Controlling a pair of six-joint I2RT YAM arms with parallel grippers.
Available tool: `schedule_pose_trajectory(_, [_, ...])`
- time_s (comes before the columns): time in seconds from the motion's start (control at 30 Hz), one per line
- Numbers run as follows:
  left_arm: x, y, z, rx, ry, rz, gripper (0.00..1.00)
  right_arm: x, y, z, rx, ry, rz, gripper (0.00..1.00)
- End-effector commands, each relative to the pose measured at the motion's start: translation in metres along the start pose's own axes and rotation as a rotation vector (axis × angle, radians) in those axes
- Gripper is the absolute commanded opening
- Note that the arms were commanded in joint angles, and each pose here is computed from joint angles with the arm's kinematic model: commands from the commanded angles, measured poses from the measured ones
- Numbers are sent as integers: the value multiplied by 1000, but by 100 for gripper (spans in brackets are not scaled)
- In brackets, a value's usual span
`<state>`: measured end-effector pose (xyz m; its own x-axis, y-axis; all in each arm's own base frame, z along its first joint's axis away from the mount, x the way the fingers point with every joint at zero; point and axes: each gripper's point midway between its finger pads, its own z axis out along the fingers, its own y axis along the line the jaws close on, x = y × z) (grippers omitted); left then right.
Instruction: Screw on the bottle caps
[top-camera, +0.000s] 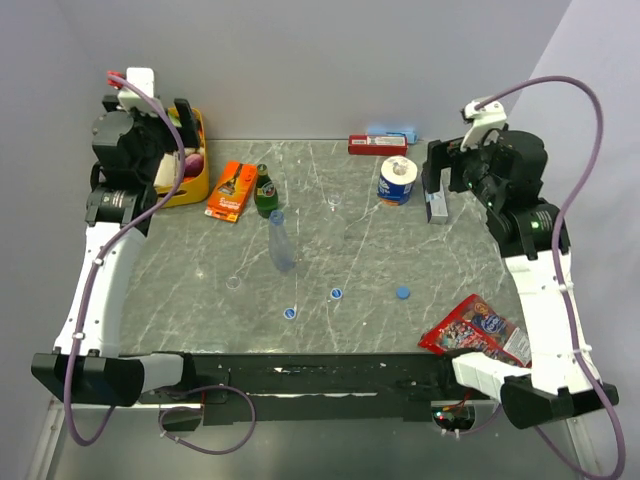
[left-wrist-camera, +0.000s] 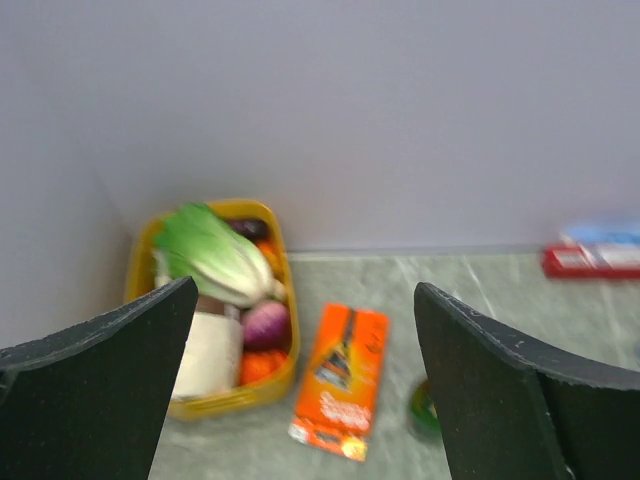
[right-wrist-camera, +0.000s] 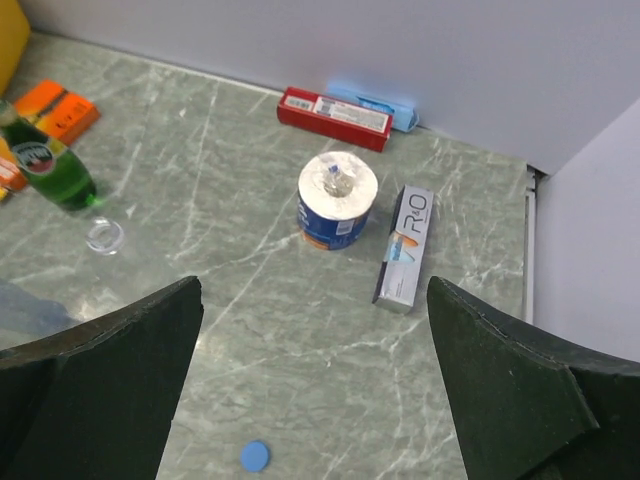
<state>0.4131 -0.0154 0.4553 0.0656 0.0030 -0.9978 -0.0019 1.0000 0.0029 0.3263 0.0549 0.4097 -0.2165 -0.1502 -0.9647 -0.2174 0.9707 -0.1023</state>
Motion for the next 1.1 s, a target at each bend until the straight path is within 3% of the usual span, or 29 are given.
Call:
schedule_pose_trajectory(0.0, [21, -44, -28, 227, 82, -57, 96, 4, 17, 4, -129, -8, -171, 99])
schedule_pose_trajectory(0.07, [28, -67, -46, 356, 118, -34, 96, 2, 50, -14, -338, -54, -273, 99])
schedule_pose_trajectory(0.1, [31, -71, -52, 385, 130, -44, 96, 2, 57, -19, -392, -82, -363, 99])
schedule_pose_trajectory(0.27, [35, -101, -94, 577, 166, -98, 96, 9, 114, -32, -615, -77, -475, 99])
schedule_pose_trajectory(0.67, [53, -79, -143, 535, 158, 70, 96, 42, 212, -37, -961, 20, -499, 88])
schedule_pose_trajectory(0.77, [60, -74, -148, 506, 161, 63, 96, 42, 233, -23, -929, 15, -550, 88])
schedule_pose_trajectory(0.9, [61, -64, -149, 457, 153, 39, 96, 22, 266, -21, -1029, -30, -534, 82])
schedule_pose_trajectory(1.07, [53, -29, -136, 240, 120, -69, 96, 1, 307, 11, -989, -45, -478, 81])
